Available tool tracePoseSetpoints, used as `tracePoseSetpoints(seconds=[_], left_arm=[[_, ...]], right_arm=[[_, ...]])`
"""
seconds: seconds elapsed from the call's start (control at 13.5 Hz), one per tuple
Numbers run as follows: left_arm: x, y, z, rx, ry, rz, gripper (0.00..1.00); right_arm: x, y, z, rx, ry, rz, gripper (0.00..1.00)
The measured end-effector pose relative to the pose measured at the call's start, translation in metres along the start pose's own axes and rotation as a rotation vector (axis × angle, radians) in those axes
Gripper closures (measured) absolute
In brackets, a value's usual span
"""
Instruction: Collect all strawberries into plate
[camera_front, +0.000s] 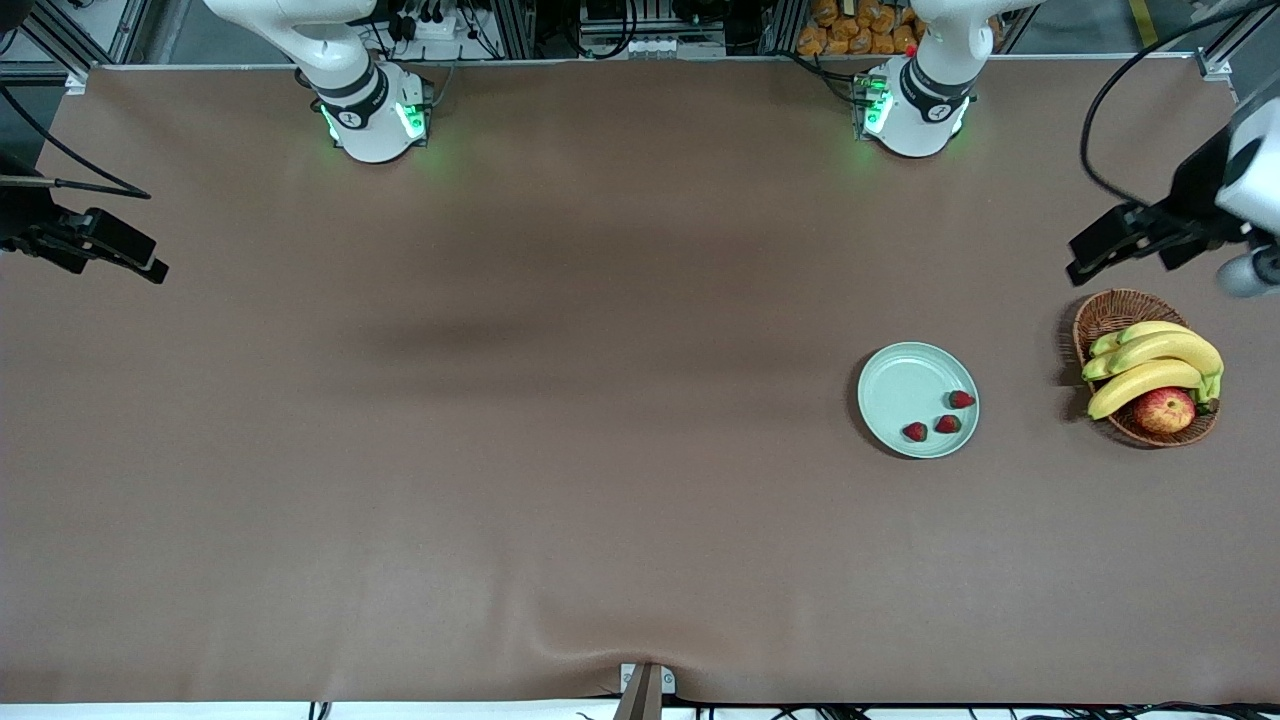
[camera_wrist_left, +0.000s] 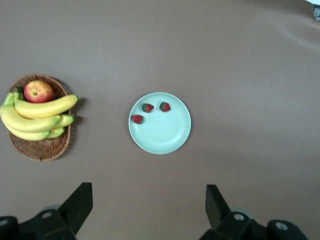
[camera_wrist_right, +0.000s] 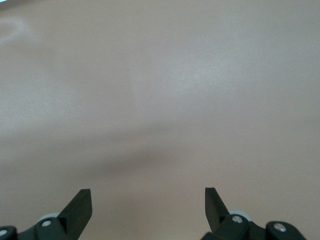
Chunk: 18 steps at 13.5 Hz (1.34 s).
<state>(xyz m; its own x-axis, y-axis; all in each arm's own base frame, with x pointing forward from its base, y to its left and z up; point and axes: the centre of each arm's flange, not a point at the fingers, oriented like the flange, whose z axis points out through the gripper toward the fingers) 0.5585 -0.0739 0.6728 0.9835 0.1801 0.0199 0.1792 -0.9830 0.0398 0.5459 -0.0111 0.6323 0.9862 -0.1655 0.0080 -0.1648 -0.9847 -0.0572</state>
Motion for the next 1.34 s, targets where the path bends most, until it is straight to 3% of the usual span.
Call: tracePoseSetpoints(seconds=[0.22,0.67,1.34], left_arm=[[-0.015,-0.024,-0.002,-0.038,-0.022,-0.031,0.0],[-0.067,-0.03,0.006,0.007,-0.042,-0.008,0.0],[-0.05,-0.025,0.016,0.086,-0.006,0.012,0.0]], right_arm=[[0.0,0.0,0.0,-0.002,-0.001,0.0,0.0],[0.0,0.0,0.0,-0.003,-0.001,-0.001,0.0],[0.0,-0.001,0.0,-0.004,-0.002,-0.002,0.0]])
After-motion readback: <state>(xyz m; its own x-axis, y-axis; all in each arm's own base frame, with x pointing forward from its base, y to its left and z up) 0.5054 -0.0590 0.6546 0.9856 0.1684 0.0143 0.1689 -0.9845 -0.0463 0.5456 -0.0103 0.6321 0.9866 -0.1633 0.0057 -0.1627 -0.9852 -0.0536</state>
